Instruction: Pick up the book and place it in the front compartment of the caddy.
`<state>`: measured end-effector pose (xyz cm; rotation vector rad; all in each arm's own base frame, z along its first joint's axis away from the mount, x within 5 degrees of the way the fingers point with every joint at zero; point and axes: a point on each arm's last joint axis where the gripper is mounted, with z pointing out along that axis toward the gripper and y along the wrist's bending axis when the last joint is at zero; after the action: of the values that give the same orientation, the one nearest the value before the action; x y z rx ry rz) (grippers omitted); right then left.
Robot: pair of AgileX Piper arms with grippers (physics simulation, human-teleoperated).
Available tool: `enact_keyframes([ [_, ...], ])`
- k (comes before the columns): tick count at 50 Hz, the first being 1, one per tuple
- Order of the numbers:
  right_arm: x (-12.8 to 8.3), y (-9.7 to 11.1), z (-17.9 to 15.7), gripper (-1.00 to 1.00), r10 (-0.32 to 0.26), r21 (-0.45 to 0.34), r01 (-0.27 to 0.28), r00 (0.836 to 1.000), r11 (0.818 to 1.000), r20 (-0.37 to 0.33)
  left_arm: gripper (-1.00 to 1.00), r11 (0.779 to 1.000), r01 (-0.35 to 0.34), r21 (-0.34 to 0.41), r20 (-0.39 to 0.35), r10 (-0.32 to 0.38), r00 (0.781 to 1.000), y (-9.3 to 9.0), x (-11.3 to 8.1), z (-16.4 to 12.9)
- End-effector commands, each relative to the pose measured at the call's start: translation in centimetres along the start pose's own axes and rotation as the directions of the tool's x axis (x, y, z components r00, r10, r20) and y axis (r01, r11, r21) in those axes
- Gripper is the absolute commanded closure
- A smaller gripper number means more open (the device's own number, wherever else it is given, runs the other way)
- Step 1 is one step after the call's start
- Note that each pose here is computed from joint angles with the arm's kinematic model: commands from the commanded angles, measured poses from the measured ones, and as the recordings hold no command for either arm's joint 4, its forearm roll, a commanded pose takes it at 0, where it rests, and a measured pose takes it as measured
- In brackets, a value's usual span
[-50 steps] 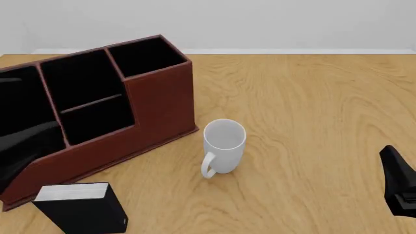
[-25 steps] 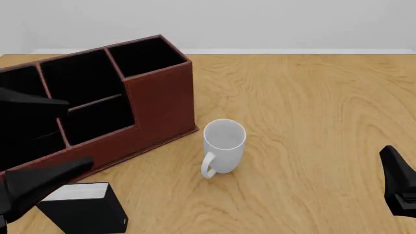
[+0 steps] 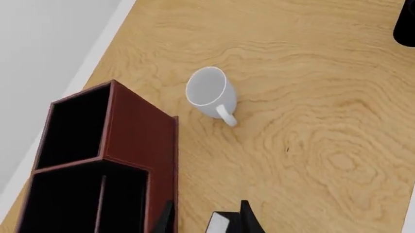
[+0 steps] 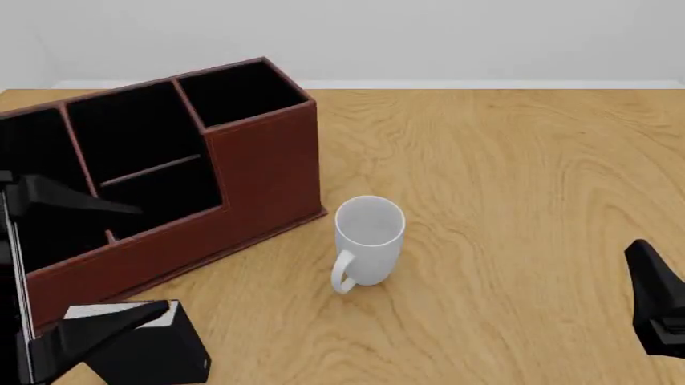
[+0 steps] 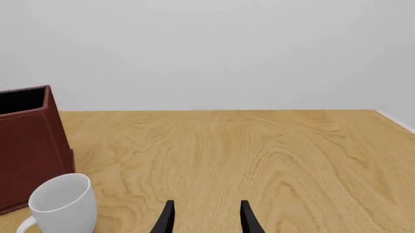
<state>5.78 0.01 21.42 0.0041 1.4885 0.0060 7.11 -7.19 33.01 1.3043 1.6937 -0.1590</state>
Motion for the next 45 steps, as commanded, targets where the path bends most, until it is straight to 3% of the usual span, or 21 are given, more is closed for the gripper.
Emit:
enact_keyframes([
  [1, 0.0, 0.0, 0.1, -1.0, 0.0, 0.0, 0.0, 1.0, 1.0, 0.0, -1.0, 1.0, -0.024, 0.017, -0.061, 0.025, 0.998, -0.3, 1.0, 0.9],
  [45, 0.0, 0.0, 0.1, -1.0, 0.0, -0.001, 0.0, 1.0, 1.0, 0.0, -1.0, 1.0, 0.008, 0.014, -0.239, -0.004, 0.971, -1.3, 5.8, 5.6],
])
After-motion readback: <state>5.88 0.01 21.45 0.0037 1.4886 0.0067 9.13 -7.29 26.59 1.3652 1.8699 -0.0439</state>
